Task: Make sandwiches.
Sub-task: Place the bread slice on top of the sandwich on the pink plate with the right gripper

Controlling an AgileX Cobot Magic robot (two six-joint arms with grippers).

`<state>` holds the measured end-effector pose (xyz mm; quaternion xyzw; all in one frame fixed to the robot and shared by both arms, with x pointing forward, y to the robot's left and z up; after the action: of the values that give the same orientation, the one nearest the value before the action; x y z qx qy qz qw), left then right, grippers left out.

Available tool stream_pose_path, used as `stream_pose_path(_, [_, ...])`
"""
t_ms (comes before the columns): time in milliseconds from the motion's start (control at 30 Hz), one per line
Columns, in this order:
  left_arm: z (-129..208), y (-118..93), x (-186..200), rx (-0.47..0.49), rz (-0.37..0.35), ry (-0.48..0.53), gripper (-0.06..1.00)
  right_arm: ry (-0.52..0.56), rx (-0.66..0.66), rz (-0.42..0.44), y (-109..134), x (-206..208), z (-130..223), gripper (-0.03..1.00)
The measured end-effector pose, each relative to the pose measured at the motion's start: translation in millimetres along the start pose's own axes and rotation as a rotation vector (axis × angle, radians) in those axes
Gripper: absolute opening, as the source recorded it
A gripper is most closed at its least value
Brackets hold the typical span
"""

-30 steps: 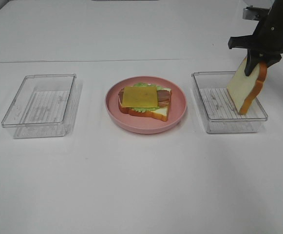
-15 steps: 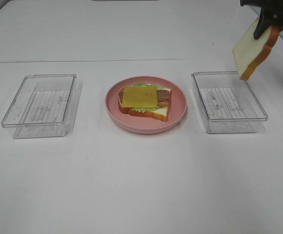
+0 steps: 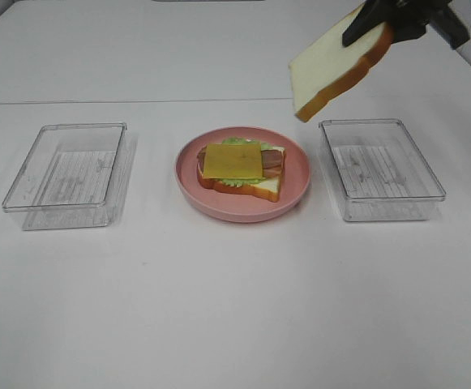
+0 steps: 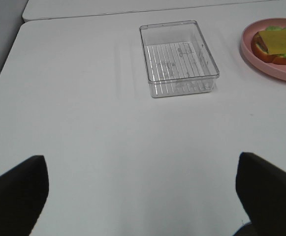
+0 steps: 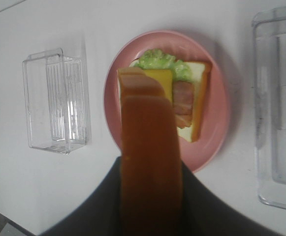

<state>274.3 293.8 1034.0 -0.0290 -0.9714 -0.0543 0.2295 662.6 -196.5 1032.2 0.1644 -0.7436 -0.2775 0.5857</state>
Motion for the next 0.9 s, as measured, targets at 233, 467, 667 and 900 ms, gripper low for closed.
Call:
stream_pose_path(233, [0.0,0.0,0.0,0.000,0.000,0.000,0.98,-0.077,0.098,-0.035,37.3,-55.5,9.5,0.21])
stream_pose_path(467, [0.0,0.0,0.0,0.000,0.000,0.000,0.98,-0.035,0.040,-0.095,43.6,-92.9,14.3,0.21])
stream_pose_path(667, [0.0,0.0,0.0,0.000,0.000,0.000,0.98,0.008,-0.032,-0.135,31.4,-125.4,13.3,0.21])
stream_pose_path(900, [0.0,0.0,0.0,0.000,0.000,0.000,0.98,0.055,-0.094,-0.152,17.1,-154.6,15.3,0.21])
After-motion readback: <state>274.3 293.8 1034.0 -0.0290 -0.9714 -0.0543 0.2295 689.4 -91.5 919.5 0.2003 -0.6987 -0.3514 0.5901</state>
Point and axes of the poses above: a point on each arm's last joint axis where the gripper is mounted, x pointing back along that axis away from the gripper, y along the wrist's bending axis when the last joint is at zero, z = x × y, the point moved 5 cm from there along -x, pointing out along that axis toward the gripper, and after that the axes turned 5 degrees about -x, right-handed, at the moved point
